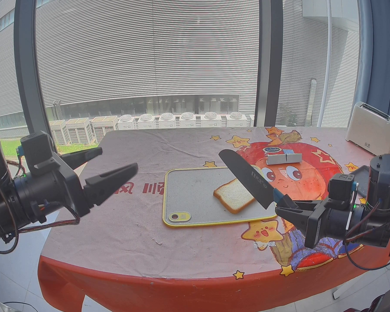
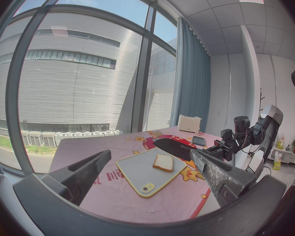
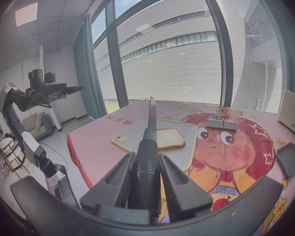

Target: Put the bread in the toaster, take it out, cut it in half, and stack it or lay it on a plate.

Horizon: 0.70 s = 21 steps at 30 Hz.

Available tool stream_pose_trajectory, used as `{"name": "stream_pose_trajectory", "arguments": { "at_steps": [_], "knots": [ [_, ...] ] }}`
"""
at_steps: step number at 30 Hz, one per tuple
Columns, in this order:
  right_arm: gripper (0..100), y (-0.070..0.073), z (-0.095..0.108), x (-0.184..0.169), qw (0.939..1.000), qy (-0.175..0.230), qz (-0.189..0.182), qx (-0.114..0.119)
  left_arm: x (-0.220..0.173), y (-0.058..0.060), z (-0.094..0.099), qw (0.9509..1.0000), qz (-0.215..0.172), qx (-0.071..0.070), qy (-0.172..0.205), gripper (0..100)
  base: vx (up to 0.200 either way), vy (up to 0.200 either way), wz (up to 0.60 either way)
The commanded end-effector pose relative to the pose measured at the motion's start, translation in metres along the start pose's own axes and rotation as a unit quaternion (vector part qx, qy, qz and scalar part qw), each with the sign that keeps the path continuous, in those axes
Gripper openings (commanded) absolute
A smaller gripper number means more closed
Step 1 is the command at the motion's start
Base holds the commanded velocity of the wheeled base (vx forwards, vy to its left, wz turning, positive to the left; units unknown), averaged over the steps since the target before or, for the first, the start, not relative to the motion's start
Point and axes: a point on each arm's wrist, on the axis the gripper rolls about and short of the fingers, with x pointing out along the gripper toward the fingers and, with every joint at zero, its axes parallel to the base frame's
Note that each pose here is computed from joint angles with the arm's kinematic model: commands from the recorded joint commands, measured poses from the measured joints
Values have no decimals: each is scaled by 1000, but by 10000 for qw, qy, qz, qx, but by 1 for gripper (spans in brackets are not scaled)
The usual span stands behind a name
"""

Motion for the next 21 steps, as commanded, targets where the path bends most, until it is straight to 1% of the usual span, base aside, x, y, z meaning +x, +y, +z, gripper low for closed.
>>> {"name": "stream_pose_trajectory", "arguments": {
  "at_steps": [1,4,5,9,10,13,18,21],
  "knots": [
    [0,4,-2,-8,10000,4,57,-27,7,-6,-3,9998,-180,-22,91,100,0,0,0],
    [0,2,-4,-9,10000,22,18,-15,8,-6,0,9998,-200,4,-12,100,0,0,0],
    [0,1,-2,-13,10000,-69,-12,-1,10,-6,-1,9998,-209,12,-78,0,0,0,0],
    [0,1,2,-16,9999,-163,33,-2,20,-2,-8,9998,-194,13,-21,0,0,0,0],
    [0,2,2,-15,9999,-159,55,-11,24,-2,-10,9997,-211,40,-101,0,0,0,0],
    [0,4,3,-12,9999,-147,82,-21,37,2,-11,9995,-189,62,-232,0,0,0,0],
    [0,3,6,-8,9999,-151,61,-13,50,6,-16,9990,-185,106,-390,0,0,0,0],
    [0,3,7,-7,9999,-159,55,-11,56,7,-15,9981,-221,145,-551,0,0,0,0]
  ]
}}
